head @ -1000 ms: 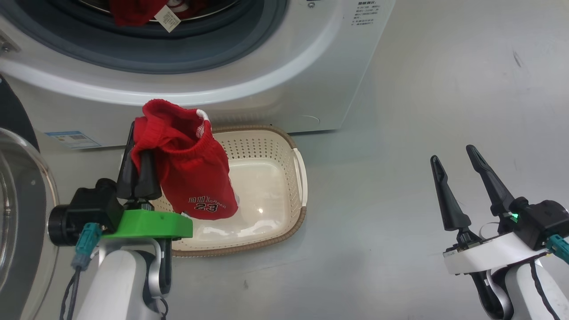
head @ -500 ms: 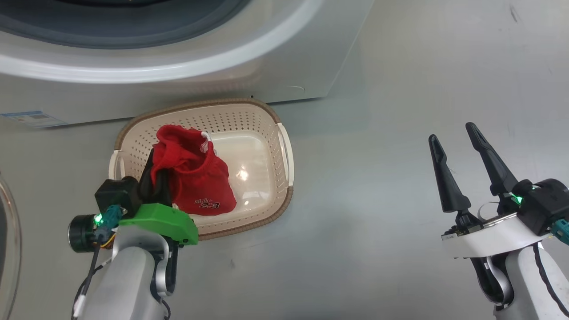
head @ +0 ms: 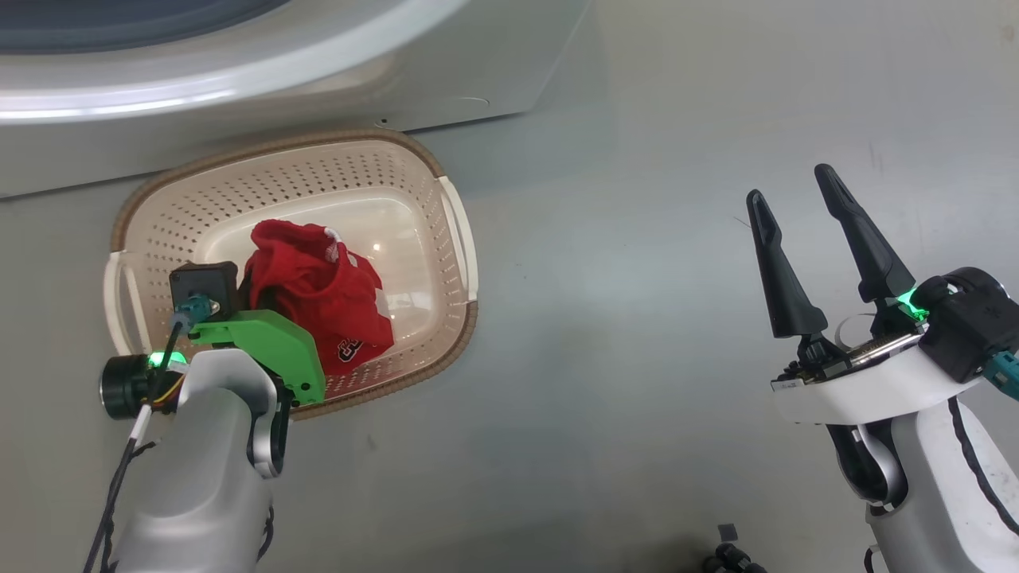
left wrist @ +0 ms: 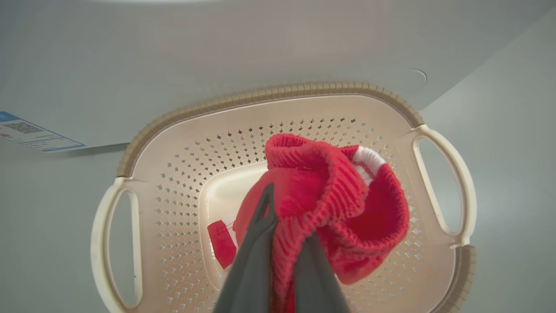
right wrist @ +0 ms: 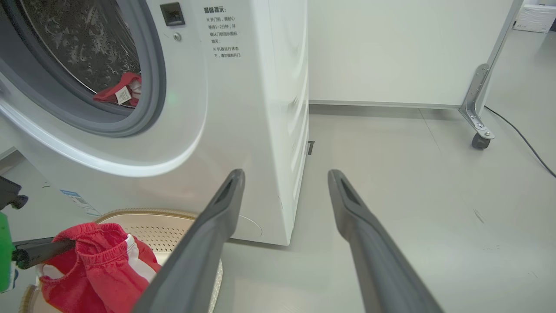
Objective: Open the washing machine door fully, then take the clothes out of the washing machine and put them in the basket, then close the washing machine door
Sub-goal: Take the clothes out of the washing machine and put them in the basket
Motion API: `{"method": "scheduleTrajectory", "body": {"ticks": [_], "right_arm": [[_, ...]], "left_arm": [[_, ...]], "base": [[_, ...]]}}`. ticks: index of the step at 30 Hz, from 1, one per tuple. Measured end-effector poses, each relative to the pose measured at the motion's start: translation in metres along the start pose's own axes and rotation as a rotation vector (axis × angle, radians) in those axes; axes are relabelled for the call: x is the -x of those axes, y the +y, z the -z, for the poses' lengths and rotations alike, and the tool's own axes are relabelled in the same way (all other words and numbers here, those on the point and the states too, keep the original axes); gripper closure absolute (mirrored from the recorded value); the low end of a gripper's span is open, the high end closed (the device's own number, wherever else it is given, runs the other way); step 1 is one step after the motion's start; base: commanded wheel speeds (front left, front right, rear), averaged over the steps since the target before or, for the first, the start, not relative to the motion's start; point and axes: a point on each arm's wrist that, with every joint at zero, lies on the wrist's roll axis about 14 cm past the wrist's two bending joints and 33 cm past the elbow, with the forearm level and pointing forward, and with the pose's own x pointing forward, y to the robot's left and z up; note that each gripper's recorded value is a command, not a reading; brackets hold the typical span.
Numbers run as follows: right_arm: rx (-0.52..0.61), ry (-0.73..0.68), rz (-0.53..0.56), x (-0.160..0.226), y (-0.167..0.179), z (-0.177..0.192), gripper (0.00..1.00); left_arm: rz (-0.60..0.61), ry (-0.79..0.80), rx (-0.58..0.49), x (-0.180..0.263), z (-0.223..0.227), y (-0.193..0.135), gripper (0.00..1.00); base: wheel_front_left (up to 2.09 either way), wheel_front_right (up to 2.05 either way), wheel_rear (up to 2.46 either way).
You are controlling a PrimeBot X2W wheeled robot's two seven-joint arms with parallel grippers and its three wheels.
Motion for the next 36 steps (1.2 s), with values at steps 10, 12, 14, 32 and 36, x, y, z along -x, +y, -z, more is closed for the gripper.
{"method": "scheduleTrajectory", "body": {"ticks": [10,12,14,32,36], "right_arm": [[0.005,0.029,0.080,0.001,-0.026,0.010,0.00],[0.005,0.033,0.096,0.002,-0.031,0.011,0.00],[0.010,0.043,0.111,0.004,-0.036,0.013,0.00],[0.006,0.010,0.105,-0.001,-0.035,0.004,0.00],[0.010,-0.010,0.098,-0.003,-0.033,-0.004,0.00]], "left_arm": [[-0.010,0.209,-0.018,-0.036,0.050,-0.004,1.00],[-0.006,0.236,-0.020,-0.039,0.058,-0.006,1.00],[-0.002,0.251,-0.022,-0.041,0.063,-0.008,1.00],[-0.030,0.049,0.017,-0.036,0.018,0.000,0.00],[-0.026,-0.059,0.031,-0.029,-0.009,-0.001,0.00]], "base": [[0.00,0.00,0.00],[0.00,0.00,0.00],[0.00,0.00,0.00],[0.00,0.00,0.00],[0.00,0.00,0.00]]}}
